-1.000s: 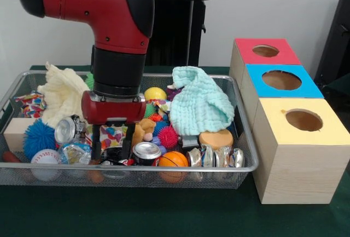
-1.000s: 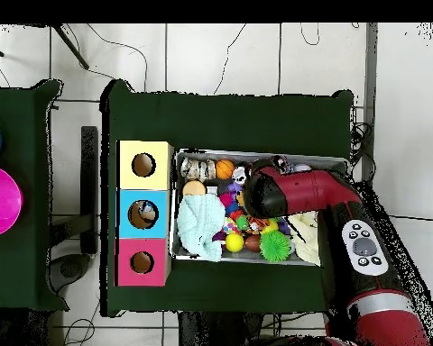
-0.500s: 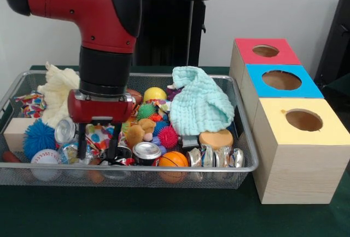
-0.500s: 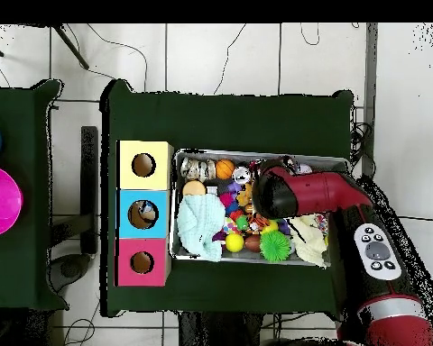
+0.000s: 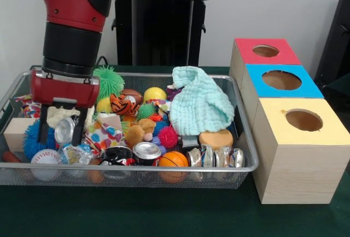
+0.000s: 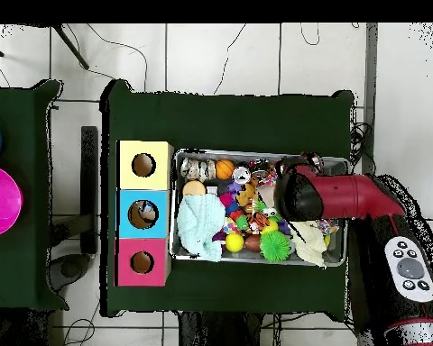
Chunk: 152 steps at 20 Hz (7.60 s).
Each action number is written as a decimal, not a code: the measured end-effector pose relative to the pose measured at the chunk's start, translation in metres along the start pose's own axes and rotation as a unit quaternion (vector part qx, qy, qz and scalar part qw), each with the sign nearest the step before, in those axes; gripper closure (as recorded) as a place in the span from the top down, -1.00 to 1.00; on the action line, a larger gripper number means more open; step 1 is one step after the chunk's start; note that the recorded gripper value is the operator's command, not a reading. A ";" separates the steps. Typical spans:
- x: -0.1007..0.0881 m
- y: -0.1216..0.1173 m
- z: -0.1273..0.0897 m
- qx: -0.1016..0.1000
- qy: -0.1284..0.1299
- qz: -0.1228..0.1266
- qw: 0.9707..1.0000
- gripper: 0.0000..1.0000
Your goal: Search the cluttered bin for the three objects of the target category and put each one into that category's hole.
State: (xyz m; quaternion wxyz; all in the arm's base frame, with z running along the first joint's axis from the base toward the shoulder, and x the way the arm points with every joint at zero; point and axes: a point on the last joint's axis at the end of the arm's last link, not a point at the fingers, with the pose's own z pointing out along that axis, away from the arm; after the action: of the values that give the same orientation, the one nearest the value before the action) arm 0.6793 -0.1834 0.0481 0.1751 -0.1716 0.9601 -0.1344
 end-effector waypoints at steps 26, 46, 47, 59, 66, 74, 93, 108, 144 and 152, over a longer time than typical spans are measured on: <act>-0.004 0.040 0.015 -0.022 0.005 -0.018 1.000 1.00; 0.010 0.044 0.031 -0.028 0.018 -0.015 0.999 1.00; 0.010 0.044 0.031 -0.028 0.019 -0.015 0.999 1.00; 0.025 0.038 0.035 -0.019 0.026 -0.022 0.999 1.00; 0.035 0.050 0.042 -0.003 0.016 -0.052 0.999 1.00; 0.041 0.061 0.049 0.020 -0.006 -0.087 0.996 1.00; 0.063 0.039 0.055 0.040 -0.012 -0.085 0.996 1.00; 0.058 0.040 0.060 0.049 -0.005 -0.082 0.995 -1.00; 0.103 0.003 -0.018 0.041 0.090 -0.018 0.995 -1.00; 0.107 0.019 -0.033 0.027 0.094 -0.014 0.995 -1.00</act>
State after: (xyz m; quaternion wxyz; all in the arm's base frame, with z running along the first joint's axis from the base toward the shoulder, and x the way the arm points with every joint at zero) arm 0.5668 -0.2003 0.0411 0.0871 -0.1669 0.9657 -0.1787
